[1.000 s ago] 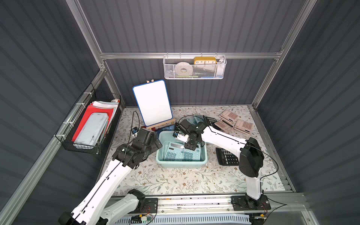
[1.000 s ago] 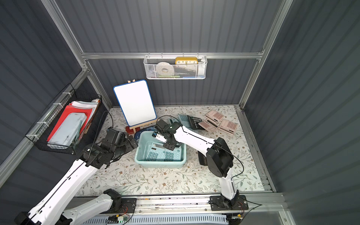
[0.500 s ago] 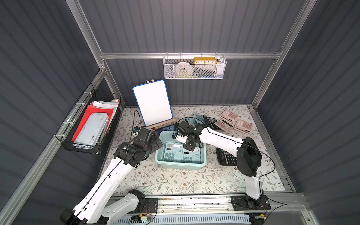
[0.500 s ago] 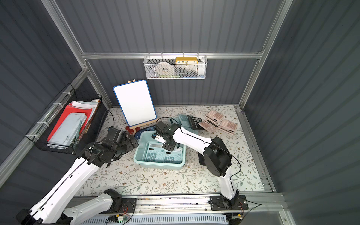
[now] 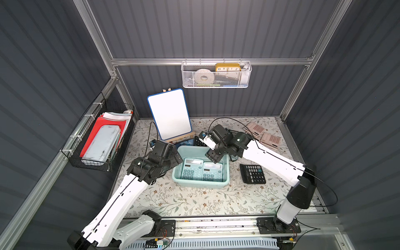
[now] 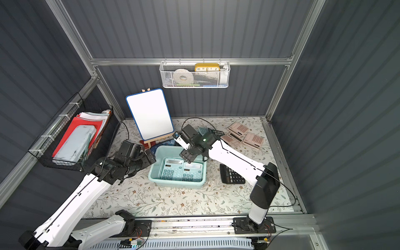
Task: Put the calculator in the storage box
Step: Place the calculator in the storage box, then pick up the calculator at the center of the board.
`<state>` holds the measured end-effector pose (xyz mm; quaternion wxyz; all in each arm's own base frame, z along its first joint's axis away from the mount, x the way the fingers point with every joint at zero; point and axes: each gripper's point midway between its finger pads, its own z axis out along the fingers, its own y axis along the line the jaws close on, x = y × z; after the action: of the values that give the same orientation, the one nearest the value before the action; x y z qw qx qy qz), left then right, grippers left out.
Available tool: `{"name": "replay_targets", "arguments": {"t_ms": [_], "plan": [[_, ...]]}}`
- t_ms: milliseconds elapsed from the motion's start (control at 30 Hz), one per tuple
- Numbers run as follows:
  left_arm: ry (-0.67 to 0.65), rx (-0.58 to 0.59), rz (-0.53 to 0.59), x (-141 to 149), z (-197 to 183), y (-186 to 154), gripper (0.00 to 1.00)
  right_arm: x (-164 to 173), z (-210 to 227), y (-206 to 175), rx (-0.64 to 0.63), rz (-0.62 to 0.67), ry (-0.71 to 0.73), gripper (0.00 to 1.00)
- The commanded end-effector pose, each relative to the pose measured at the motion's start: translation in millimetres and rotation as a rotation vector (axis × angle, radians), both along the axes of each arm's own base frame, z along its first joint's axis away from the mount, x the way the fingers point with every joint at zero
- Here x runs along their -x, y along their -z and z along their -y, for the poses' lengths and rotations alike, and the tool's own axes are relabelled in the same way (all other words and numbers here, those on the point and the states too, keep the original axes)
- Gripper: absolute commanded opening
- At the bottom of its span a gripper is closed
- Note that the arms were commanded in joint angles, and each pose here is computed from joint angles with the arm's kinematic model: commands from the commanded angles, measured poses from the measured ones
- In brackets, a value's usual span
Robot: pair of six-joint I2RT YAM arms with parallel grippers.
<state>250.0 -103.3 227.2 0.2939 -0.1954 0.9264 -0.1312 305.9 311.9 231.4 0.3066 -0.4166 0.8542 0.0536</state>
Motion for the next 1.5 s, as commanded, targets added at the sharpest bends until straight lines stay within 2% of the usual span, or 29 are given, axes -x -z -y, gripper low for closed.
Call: {"name": "replay_targets", "arguments": {"t_ms": [0,133,300,500,733,867,1133,1267,1467], "plan": [[0.096,0.073,-0.038,-2.2,24.0,8.9,0.99,7.2,8.5,-10.7,-0.146,-0.053,0.120,0.82],[0.154,0.155,-0.033,-8.4,45.5,6.9,0.99,12.0,28.2,-24.0,-0.301,-0.084,0.211,0.87],[0.246,0.226,-0.026,-17.7,71.7,-3.6,0.99,11.8,66.6,-33.2,-0.493,-0.177,0.347,0.88],[0.337,0.249,-0.020,-27.7,105.9,-10.5,0.99,11.6,132.3,-28.7,-0.568,-0.182,0.564,0.88],[0.384,0.270,-0.001,-46.8,136.4,-15.0,0.99,27.4,199.0,16.0,-0.586,-0.245,0.878,0.89],[0.450,0.291,-0.001,-60.4,160.0,-18.3,0.99,42.4,218.2,35.6,-0.634,-0.260,0.982,0.90],[0.597,0.309,0.026,-88.5,232.2,-41.2,0.99,73.7,259.6,87.5,-0.586,-0.344,1.234,0.92],[0.661,0.321,0.024,-96.1,273.1,-40.1,0.99,82.3,269.9,106.9,-0.638,-0.389,1.322,0.92],[0.726,0.346,-0.006,-108.9,325.2,-24.0,0.99,86.4,266.9,139.3,-0.817,-0.515,1.408,0.91]]}}
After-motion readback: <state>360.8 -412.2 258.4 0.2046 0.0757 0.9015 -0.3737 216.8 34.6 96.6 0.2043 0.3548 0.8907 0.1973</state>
